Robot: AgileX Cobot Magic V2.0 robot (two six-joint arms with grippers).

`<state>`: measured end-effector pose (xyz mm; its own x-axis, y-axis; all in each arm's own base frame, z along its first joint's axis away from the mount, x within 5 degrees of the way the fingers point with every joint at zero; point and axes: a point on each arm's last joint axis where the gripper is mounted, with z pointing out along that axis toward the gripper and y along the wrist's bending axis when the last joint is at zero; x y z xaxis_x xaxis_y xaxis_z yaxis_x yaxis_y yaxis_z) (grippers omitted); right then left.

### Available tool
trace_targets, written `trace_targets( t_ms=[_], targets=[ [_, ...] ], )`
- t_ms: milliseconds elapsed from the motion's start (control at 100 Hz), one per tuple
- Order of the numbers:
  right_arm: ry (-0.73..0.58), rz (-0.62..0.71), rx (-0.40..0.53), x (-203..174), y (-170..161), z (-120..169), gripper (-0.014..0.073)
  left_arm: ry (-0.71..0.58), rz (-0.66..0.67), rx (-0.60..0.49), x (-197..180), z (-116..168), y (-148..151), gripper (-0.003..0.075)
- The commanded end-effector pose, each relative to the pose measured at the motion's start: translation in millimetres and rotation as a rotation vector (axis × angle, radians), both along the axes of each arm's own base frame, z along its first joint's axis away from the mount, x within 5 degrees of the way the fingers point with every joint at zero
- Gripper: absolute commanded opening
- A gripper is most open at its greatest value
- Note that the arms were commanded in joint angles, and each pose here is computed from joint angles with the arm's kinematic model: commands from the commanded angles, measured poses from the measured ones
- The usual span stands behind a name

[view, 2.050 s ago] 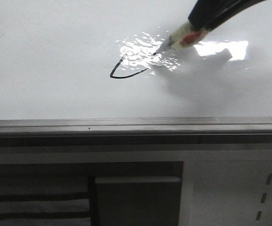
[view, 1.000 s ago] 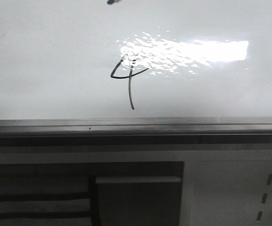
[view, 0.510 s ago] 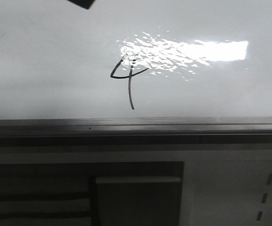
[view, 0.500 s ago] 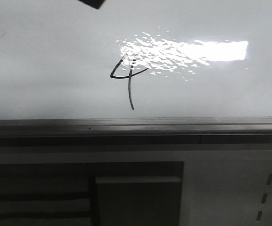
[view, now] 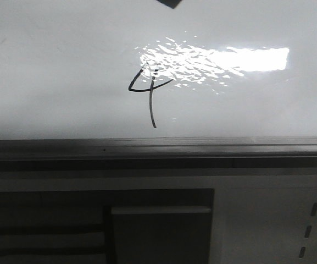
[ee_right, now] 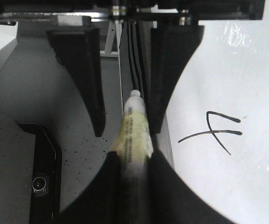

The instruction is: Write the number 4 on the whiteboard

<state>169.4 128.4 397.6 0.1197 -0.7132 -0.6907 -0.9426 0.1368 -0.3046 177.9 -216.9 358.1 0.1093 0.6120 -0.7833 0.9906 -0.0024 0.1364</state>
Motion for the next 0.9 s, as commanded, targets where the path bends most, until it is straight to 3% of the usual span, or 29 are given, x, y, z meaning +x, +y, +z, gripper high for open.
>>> trace_targets(
  t_ms=[0,280,400,470,600,670,890],
  targets=[
    [-0.06,-0.001,0.066,-4.8,0.2,16.6,-0.0064,-0.034,0.019,-0.086,-3.2,20.3,-0.8,0.0169],
    [-0.045,0.003,0.058,-2.1,1.6,13.8,-0.0064,-0.034,0.019,-0.086,-3.2,20.3,-0.8,-0.0022],
    [-0.043,0.004,0.057,-2.3,1.6,13.7,-0.0057,-0.033,0.018,-0.085,-3.4,20.3,-0.8,-0.002],
    [-0.044,0.005,0.047,-2.3,1.0,13.1,0.0012,-0.033,0.018,-0.085,-3.4,20.3,-0.8,-0.002],
    [-0.054,-0.002,0.042,-2.0,0.2,13.4,0.026,-0.039,0.016,-0.076,-3.1,19.6,-0.4,-0.002],
    [-0.076,-0.035,0.031,-3.9,-4.7,17.2,0.0346,-0.045,0.031,-0.045,-1.6,17.3,1.6,-0.002],
    [-0.152,-0.313,0.012,-21.1,-41.5,43.2,0.0364,0.025,0.282,0.071,19.9,10.2,27.2,-0.002]
  ],
)
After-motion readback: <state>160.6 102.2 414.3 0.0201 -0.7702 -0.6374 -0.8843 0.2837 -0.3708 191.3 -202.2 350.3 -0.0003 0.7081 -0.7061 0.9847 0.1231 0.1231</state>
